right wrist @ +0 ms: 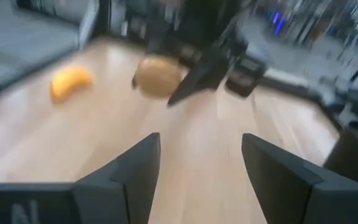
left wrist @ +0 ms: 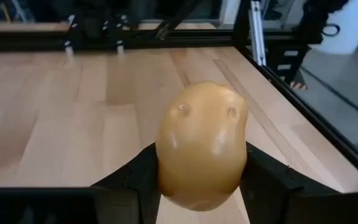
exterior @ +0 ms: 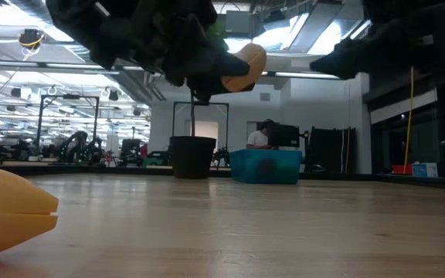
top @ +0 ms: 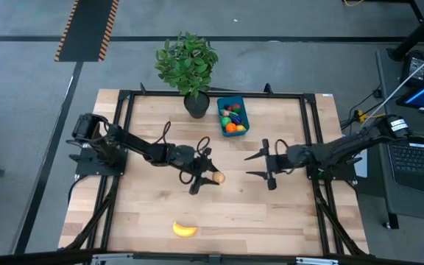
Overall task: Pick and placing Produce into tupperware
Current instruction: Put the potato into the blue bin
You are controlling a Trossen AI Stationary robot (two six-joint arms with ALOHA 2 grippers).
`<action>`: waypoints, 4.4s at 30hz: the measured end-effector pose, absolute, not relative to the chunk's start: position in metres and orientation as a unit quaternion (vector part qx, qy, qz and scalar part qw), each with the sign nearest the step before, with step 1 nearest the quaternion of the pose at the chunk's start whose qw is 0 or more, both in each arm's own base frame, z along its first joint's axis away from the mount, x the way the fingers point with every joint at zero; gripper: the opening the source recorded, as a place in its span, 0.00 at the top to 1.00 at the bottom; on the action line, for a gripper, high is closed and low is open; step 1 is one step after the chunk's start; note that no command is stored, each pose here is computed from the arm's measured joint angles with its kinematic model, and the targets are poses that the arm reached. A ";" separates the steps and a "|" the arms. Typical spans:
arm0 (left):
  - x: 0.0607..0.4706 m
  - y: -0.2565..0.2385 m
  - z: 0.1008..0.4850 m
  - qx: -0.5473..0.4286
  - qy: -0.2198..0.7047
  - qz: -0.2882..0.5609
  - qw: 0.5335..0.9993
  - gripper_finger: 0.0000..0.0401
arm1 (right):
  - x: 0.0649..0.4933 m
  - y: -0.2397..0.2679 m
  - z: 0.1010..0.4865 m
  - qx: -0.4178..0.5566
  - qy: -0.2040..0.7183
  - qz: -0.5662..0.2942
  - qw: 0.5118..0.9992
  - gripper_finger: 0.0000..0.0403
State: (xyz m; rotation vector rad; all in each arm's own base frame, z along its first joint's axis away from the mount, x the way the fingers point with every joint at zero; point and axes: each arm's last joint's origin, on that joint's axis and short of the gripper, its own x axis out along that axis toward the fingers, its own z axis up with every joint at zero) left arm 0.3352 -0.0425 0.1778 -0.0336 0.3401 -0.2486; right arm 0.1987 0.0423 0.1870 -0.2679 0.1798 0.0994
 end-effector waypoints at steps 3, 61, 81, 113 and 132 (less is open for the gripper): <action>0.337 -0.032 0.179 -0.042 0.165 -0.123 0.978 0.58 | 0.210 0.044 0.202 -0.158 0.159 0.057 0.973 0.44; 0.335 -0.003 0.177 -0.120 0.188 -0.214 0.951 0.58 | 0.324 0.098 0.257 -0.343 0.295 0.136 0.881 0.44; 0.334 -0.005 0.178 -0.124 0.183 -0.247 0.943 0.58 | 0.343 0.093 0.237 -0.374 0.295 0.128 0.870 0.44; 0.335 -0.007 0.182 -0.116 0.164 -0.268 0.942 0.58 | 0.347 0.093 0.239 -0.353 0.262 0.156 0.884 0.44; 0.335 -0.007 0.183 -0.105 0.155 -0.267 0.945 0.58 | 0.348 0.093 0.240 -0.352 0.257 0.156 0.886 0.52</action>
